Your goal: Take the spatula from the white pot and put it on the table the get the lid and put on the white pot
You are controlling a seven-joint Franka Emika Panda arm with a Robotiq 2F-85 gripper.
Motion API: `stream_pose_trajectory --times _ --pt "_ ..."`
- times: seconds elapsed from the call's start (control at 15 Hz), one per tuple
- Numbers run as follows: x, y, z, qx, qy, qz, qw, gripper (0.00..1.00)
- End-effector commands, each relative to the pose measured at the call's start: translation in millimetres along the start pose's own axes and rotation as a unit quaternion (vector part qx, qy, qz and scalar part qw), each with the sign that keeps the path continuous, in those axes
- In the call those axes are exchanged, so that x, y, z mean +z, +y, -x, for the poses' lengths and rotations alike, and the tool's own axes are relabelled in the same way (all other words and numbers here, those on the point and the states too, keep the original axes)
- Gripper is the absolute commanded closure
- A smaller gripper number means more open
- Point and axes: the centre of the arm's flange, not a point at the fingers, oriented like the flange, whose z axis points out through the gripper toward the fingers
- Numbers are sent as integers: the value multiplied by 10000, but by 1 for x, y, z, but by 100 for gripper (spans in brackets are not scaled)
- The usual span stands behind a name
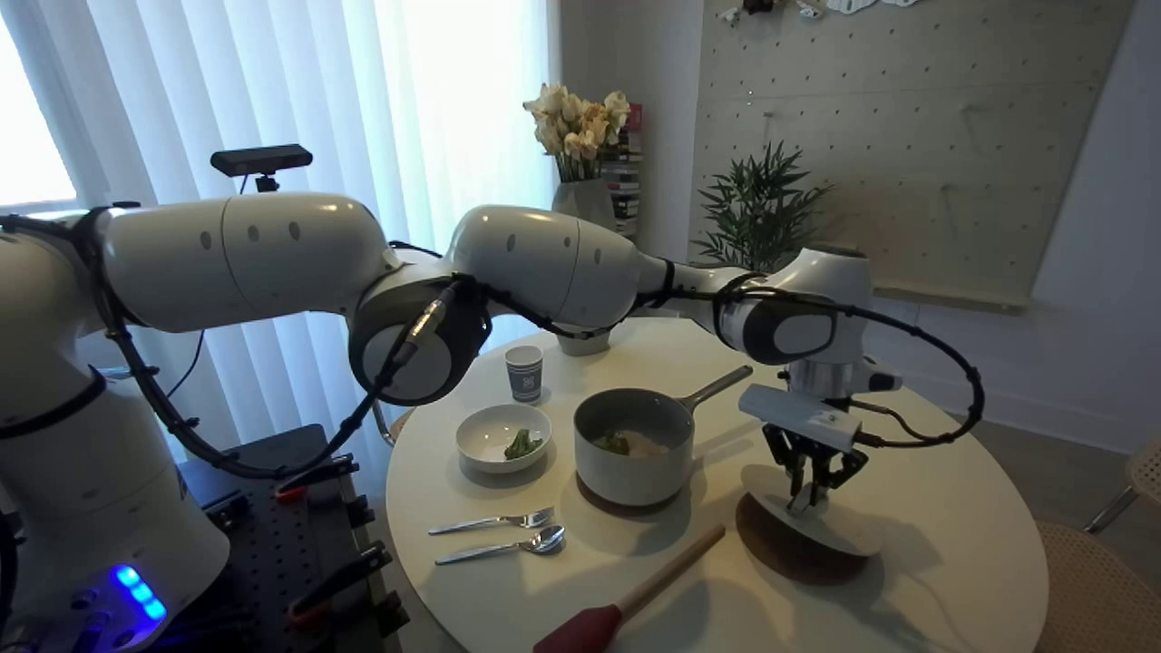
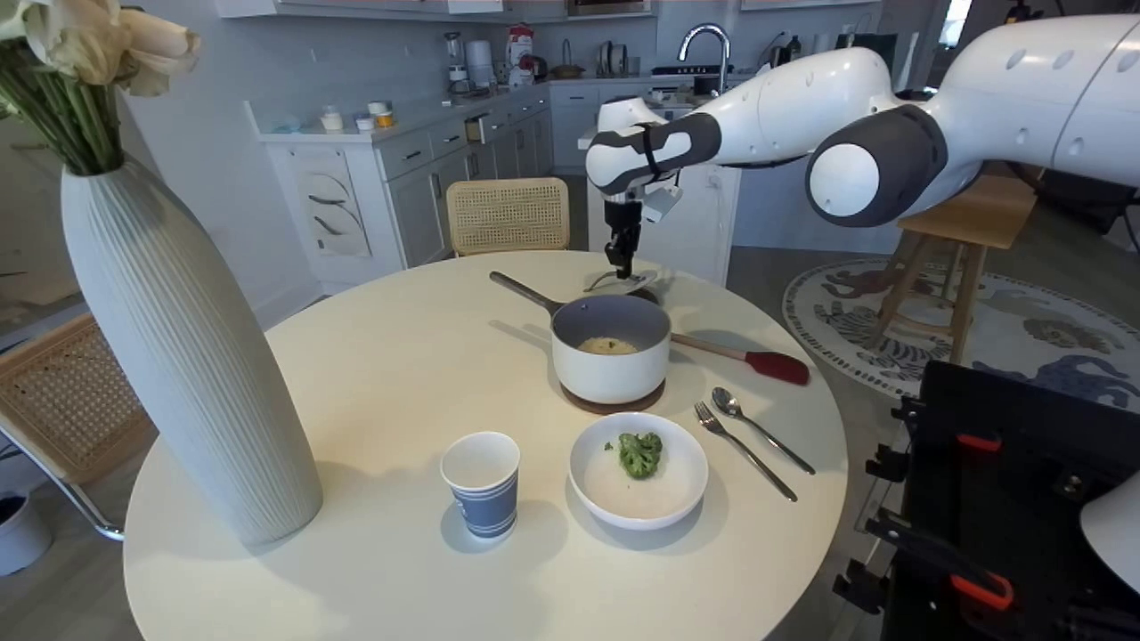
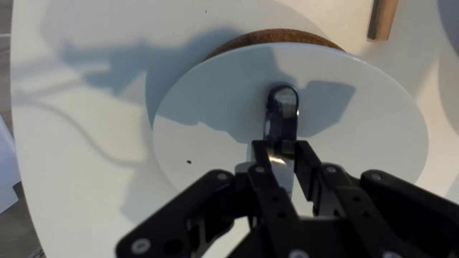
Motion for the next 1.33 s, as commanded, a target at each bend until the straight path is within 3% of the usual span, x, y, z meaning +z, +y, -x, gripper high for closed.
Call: stream_pose_trajectory --times 0.0,0.87,0.93,1.0,1.07,1.27 --pt "-8 14 -33 -209 -408 -50 9989 94" --pt "-2 2 -22 -270 -1174 -275 9923 94" --pt "-1 1 -22 -222 -1184 -205 9925 86" --pt "0 0 -23 -208 -1210 -182 9923 51" --pt "-1 0 -23 -216 -1259 -176 9917 50" --pt "-3 3 -26 -125 -1155 -10 9932 27"
